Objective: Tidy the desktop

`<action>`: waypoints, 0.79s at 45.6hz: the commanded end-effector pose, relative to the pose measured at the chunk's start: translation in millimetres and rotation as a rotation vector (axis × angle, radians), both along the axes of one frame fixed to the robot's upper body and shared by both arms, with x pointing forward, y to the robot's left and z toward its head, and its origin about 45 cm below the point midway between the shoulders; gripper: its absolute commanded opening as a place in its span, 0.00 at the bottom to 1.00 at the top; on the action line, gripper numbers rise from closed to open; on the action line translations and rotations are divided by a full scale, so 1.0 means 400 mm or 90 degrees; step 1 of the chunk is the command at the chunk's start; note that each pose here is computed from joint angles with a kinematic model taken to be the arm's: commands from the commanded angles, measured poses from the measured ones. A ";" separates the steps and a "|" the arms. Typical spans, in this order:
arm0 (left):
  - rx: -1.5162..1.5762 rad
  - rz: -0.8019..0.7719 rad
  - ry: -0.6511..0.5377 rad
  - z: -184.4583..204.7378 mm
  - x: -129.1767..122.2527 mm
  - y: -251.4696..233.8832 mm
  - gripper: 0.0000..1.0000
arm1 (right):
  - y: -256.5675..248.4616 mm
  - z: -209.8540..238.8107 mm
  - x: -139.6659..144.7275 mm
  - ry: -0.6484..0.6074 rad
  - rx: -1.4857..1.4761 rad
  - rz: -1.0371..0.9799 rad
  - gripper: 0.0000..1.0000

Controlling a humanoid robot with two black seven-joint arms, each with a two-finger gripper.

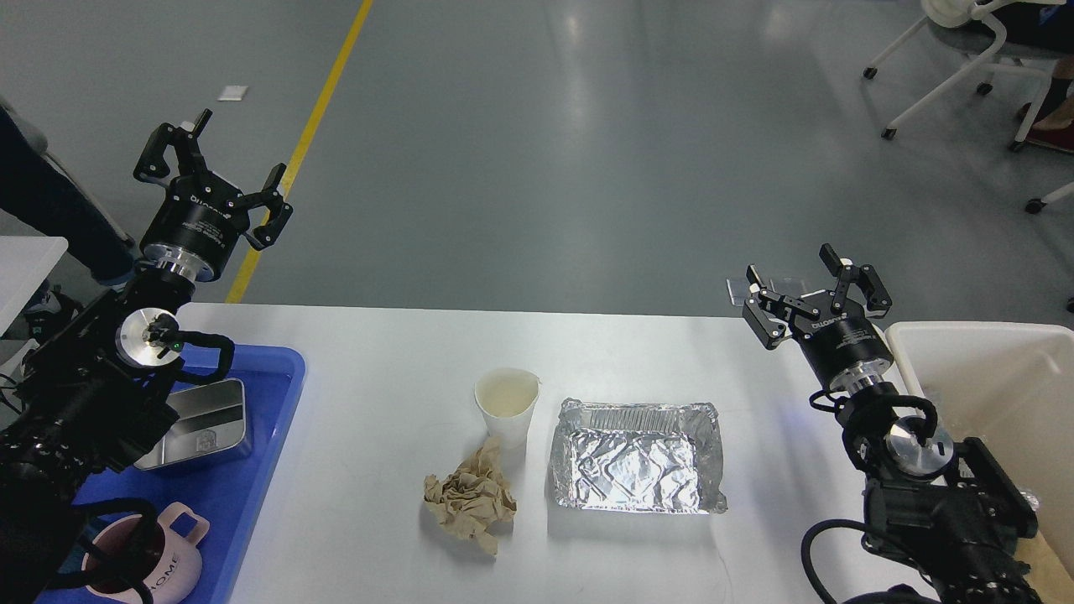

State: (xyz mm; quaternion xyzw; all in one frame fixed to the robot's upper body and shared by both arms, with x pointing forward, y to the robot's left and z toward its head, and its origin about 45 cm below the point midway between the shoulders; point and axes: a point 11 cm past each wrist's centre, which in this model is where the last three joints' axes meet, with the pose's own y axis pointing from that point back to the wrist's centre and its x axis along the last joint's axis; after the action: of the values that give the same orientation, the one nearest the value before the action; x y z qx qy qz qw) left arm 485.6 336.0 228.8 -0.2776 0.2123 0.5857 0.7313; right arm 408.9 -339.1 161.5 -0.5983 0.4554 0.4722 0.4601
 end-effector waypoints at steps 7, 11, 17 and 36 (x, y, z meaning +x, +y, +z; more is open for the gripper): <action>-0.117 0.026 0.016 -0.066 -0.019 -0.059 0.97 | 0.003 0.001 0.002 -0.002 0.004 -0.001 1.00; -0.109 0.034 0.032 -0.084 -0.025 -0.058 0.97 | 0.014 0.021 0.017 -0.015 0.010 0.003 1.00; -0.100 0.042 0.051 -0.111 -0.037 -0.052 0.97 | 0.029 0.037 0.031 -0.026 0.016 0.008 1.00; -0.091 0.048 0.102 -0.159 -0.042 -0.117 0.97 | 0.068 -0.037 0.018 0.096 -0.147 0.105 1.00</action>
State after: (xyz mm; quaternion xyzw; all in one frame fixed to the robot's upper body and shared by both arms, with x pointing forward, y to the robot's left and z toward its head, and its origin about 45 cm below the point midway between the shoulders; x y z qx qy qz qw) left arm 468.9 298.1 170.0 -0.3019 0.2960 0.6137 0.6668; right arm 417.5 -304.0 147.1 -0.6185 0.4711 0.5127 0.3641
